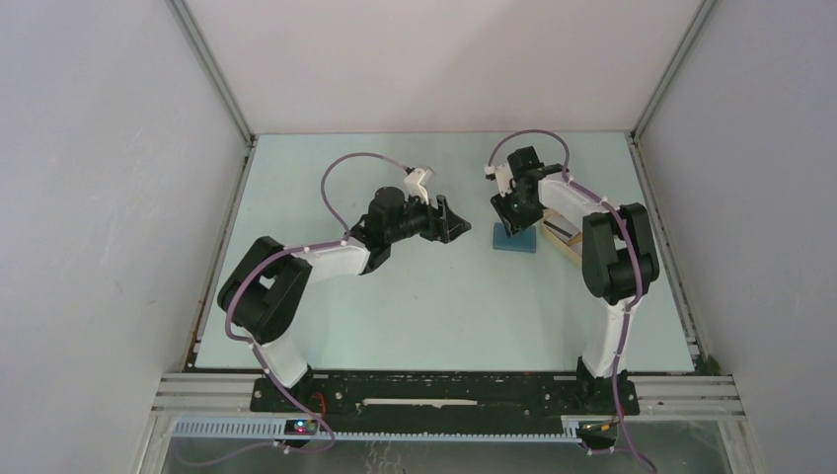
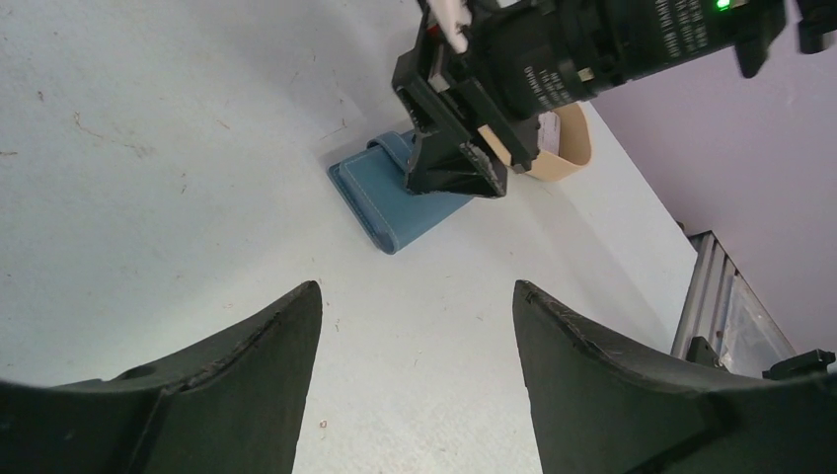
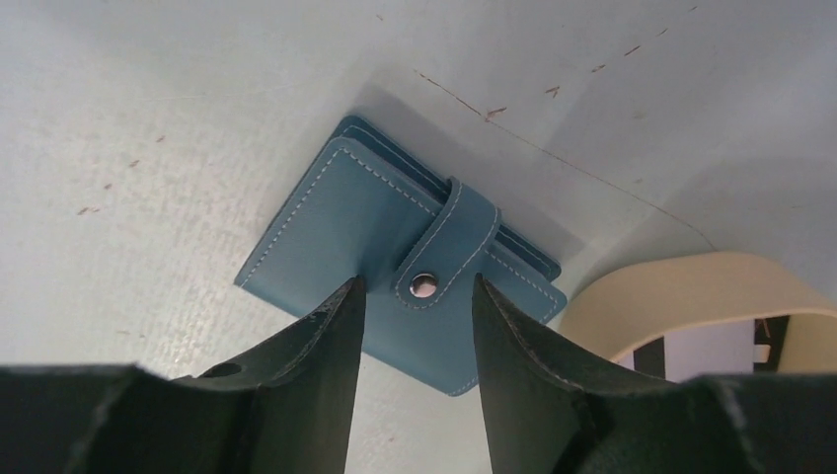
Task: Put the credit cards into the card holder
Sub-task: Open the card holder at the center of the board.
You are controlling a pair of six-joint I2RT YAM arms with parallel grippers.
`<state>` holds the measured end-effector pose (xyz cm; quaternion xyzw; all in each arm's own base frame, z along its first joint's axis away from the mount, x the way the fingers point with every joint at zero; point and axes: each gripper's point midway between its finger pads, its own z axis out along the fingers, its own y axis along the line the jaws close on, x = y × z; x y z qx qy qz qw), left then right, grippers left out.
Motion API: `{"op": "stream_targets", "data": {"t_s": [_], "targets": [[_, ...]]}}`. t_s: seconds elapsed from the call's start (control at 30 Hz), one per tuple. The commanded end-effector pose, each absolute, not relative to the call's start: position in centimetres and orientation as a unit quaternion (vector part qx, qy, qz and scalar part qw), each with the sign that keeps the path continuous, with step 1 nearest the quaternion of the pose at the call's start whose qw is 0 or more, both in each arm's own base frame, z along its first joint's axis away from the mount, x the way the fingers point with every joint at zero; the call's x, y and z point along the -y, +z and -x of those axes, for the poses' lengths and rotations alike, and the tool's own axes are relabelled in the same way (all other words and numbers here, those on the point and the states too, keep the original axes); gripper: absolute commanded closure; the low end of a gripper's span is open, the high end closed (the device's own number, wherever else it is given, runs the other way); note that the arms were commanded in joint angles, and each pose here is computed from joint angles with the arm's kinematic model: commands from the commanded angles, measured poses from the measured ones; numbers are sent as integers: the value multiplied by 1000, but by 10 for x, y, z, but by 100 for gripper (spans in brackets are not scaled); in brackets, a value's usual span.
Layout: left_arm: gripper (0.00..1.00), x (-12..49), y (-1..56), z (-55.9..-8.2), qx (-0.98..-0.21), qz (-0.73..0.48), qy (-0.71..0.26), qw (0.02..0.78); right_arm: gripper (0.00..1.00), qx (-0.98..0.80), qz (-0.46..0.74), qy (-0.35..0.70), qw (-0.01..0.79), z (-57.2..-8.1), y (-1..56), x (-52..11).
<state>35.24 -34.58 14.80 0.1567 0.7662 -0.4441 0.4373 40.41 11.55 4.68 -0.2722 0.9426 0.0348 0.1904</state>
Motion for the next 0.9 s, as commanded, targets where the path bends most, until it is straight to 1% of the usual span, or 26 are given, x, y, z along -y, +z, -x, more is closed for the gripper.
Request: {"op": "stream_targets", "data": {"t_s": [0.0,0.03,0.07,0.13,0.17,0.27,0.43,0.5,0.7,0.87], "targets": [[25,347,162,-354,-750,-159,-460,448,49,-943,273,20,189,-415,38,-114],[25,348,162,-353,-750,-160,-461,447,50,-944,272,18,185,-415,35,-113],[25,348,162,-354,-749,-160,-461,447,54,-945,271,18,182,-414,33,-111],[25,348,161,-353,-750,-162,-462,446,71,-947,271,16,174,-413,29,-109],[25,348,162,-353,-749,-162,-462,446,75,-947,271,16,171,-412,27,-108],[25,349,162,-352,-749,-163,-464,444,82,-948,272,17,165,-410,27,-108],[25,349,162,-352,-749,-165,-466,442,97,-947,271,34,171,-409,35,-112],[25,350,161,-352,-749,-165,-466,441,100,-945,270,50,179,-408,42,-116],[25,353,160,-351,-749,-168,-473,433,100,-928,277,133,210,-397,80,-142],[25,356,157,-353,-752,-166,-477,424,100,-917,272,209,202,-383,95,-159]]}}
